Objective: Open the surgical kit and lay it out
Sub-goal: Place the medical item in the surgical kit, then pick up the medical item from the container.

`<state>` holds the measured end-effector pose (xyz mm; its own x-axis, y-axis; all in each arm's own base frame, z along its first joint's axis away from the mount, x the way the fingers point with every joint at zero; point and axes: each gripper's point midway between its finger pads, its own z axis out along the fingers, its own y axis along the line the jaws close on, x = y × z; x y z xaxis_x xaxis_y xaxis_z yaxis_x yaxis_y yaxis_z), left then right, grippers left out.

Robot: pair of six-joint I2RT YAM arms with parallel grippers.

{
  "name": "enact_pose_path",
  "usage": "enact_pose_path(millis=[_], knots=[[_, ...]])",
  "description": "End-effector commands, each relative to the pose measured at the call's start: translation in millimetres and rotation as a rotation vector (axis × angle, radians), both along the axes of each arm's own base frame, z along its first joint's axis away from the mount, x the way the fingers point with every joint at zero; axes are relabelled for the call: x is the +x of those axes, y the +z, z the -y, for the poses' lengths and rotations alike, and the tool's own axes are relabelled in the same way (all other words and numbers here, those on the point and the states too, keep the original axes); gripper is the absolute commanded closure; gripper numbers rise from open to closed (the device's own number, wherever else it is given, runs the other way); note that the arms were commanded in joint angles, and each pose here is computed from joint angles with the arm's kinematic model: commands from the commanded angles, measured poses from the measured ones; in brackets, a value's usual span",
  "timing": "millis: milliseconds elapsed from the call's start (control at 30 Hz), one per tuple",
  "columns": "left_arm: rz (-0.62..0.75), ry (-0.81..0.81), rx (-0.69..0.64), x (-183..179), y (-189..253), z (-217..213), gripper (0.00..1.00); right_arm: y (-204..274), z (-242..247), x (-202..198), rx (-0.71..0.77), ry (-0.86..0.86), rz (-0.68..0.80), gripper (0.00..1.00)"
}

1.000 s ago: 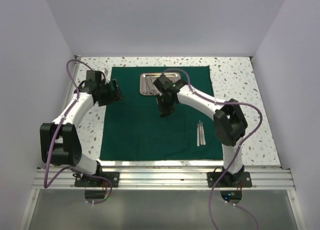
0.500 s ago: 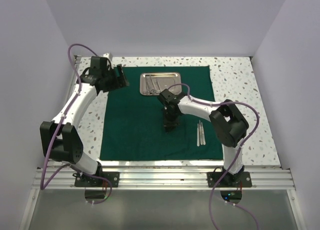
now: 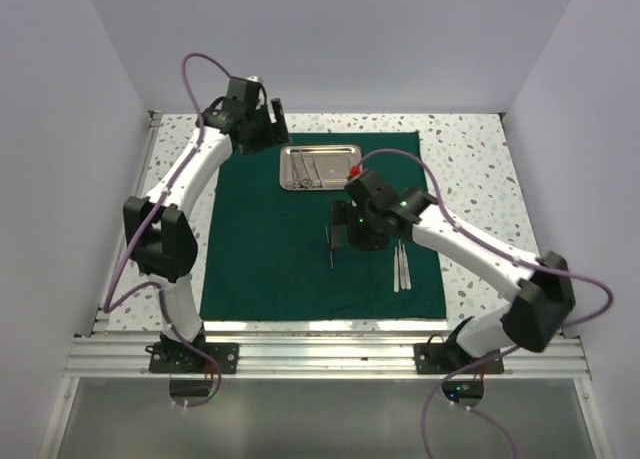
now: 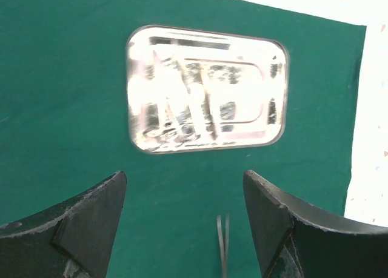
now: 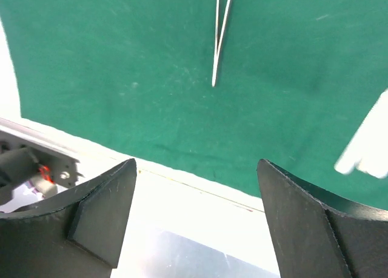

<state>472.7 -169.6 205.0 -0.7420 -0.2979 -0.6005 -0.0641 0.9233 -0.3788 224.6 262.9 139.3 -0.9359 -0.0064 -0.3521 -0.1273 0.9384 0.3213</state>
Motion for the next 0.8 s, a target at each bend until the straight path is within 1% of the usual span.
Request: enact_pose_path(millis=[0, 33, 67, 100, 133, 167, 200, 233, 267, 333, 533, 667, 767], knots=[[0.021, -0.021, -0.001, 14.7, 10.0, 37.0, 0.19, 45.4, 43.9, -9.2, -0.061, -0.043, 0.127, 0.16], [0.018, -0.028, -0.002, 19.2, 5.6, 44.2, 0.19, 64.3, 52.0, -12.9, -0.033, -0.050, 0.180, 0.16], [-0.004, -0.003, 0.031, 29.4, -14.8, 44.8, 0.20, 70.0, 59.6, -16.0, -0.041, -0.047, 0.200, 0.15], [0.017, -0.006, 0.027, 37.0, -10.6, 53.4, 0.20, 73.1, 72.7, -18.9, -0.074, -0.064, 0.217, 0.14], [0.010, 0.000, 0.033, 42.0, -18.1, 55.8, 0.20, 79.2, 81.2, -20.7, -0.083, -0.074, 0.243, 0.13], [-0.015, 0.016, 0.045, 50.5, -39.3, 58.0, 0.21, 84.7, 90.5, -24.3, -0.087, -0.081, 0.270, 0.13], [0.003, 0.020, 0.035, 58.7, -36.1, 63.0, 0.22, 84.9, 101.9, -29.6, -0.116, -0.092, 0.271, 0.12], [0.003, 0.025, 0.033, 64.0, -41.2, 65.8, 0.22, 83.9, 112.9, -29.9, -0.153, -0.115, 0.287, 0.11], [-0.009, 0.035, 0.030, 72.0, -57.2, 69.3, 0.23, 86.5, 120.8, -33.6, -0.158, -0.132, 0.297, 0.10], [0.019, 0.033, 0.002, 86.6, -64.7, 78.8, 0.24, 80.1, 136.4, -41.0, -0.202, -0.148, 0.298, 0.09], [0.046, 0.023, -0.043, 104.4, -89.5, 101.1, 0.26, 70.2, 149.9, -43.9, -0.280, -0.131, 0.290, 0.06], [0.077, -0.005, -0.071, 113.3, -91.8, 115.5, 0.28, 66.3, 152.0, -35.9, -0.339, -0.120, 0.296, 0.04], [0.093, -0.020, -0.065, 114.4, -94.7, 124.1, 0.29, 65.9, 148.9, -26.9, -0.373, -0.099, 0.298, 0.04]])
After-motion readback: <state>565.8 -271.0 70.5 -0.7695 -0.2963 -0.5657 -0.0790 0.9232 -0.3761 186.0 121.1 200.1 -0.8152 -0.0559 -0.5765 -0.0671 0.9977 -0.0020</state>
